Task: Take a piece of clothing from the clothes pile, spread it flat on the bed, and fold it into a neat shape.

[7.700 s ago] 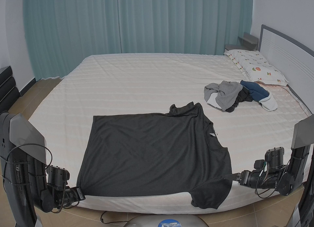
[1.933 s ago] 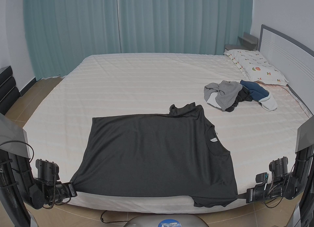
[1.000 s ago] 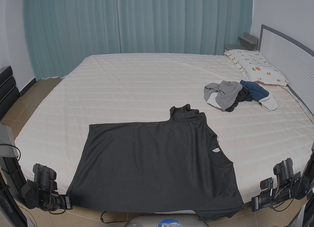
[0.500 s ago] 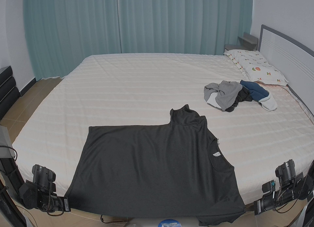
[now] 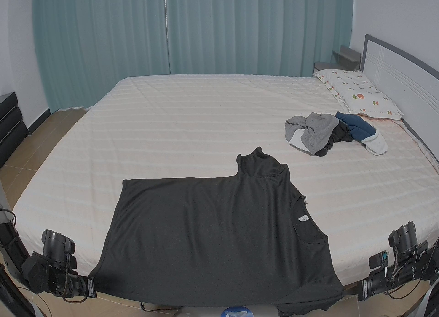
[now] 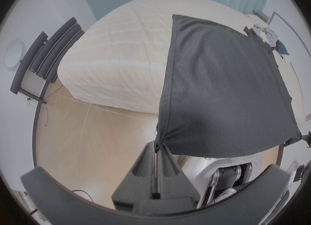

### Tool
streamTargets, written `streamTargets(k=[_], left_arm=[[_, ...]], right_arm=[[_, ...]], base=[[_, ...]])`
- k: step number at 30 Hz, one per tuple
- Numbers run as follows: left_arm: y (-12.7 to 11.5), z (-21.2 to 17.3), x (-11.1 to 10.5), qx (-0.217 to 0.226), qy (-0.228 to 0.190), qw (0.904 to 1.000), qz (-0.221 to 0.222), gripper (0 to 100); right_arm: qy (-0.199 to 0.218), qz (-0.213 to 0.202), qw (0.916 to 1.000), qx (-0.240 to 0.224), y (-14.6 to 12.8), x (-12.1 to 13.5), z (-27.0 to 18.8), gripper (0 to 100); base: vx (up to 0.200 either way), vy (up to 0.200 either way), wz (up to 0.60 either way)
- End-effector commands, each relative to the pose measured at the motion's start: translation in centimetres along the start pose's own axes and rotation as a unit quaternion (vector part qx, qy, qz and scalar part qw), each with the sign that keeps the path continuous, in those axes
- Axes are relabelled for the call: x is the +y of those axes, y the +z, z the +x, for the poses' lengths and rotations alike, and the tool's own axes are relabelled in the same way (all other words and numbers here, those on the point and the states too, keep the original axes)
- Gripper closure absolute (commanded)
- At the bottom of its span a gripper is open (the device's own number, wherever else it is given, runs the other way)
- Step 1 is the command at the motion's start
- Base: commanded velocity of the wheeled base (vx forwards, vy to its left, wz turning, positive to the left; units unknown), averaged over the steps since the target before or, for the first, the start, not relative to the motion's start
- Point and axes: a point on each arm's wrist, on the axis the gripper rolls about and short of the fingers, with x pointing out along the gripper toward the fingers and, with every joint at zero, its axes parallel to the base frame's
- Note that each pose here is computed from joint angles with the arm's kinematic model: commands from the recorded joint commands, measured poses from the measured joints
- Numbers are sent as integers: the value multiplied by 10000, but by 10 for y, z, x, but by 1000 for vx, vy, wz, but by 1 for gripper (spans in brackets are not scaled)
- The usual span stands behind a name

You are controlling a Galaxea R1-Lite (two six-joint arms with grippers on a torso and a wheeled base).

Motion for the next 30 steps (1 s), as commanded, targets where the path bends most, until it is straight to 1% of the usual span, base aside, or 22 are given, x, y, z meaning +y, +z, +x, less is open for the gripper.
streamTargets(k=[1, 3, 4, 7, 8, 10, 12, 13, 15, 18, 27, 30], left_arm=[[9, -1, 1, -354, -57, 9993, -139, 100], [13, 0, 1, -524, -72, 9984, -207, 100], [21, 0, 0, -790, -119, 9961, -364, 100], [37, -1, -3, -1247, -281, 9886, -801, 100], [43, -1, -4, -1392, -359, 9845, -1002, 100], [51, -1, -5, -1558, -509, 9795, -1170, 100], [53, -2, -6, -1598, -567, 9779, -1222, 100], [59, -4, -6, -1725, -664, 9734, -1355, 100], [63, -4, -7, -1785, -696, 9708, -1443, 100], [69, -4, -8, -1869, -765, 9651, -1668, 100], [74, 3, -9, -1798, -761, 9651, -1744, 100], [78, 9, -11, -1740, -765, 9643, -1843, 100]], right_arm=[[34, -75, 9995, -290, 5, 1, -2, 100], [43, -111, 9990, -426, 9, 1, -2, 100], [51, -170, 9980, -602, 14, 2, -2, 100], [71, -240, 9959, -866, 25, 3, -3, 100], [85, -181, 9953, -951, 30, 3, -3, 100], [123, -35, 9940, -1088, 38, 4, -3, 100], [141, 23, 9935, -1134, 41, 5, -3, 100], [156, 98, 9924, -1218, 47, 5, -3, 100], [148, 89, 9923, -1227, 49, 5, -2, 100], [183, 75, 9900, -1394, 59, 6, -4, 100], [216, -17, 9880, -1532, 73, 8, -1, 100], [224, 3, 9888, -1473, 81, 6, 7, 100]], base=[[0, 0, 0], [0, 0, 0], [0, 0, 0], [0, 0, 0], [0, 0, 0], [0, 0, 0], [0, 0, 0], [0, 0, 0], [0, 0, 0], [0, 0, 0], [0, 0, 0], [0, 0, 0]])
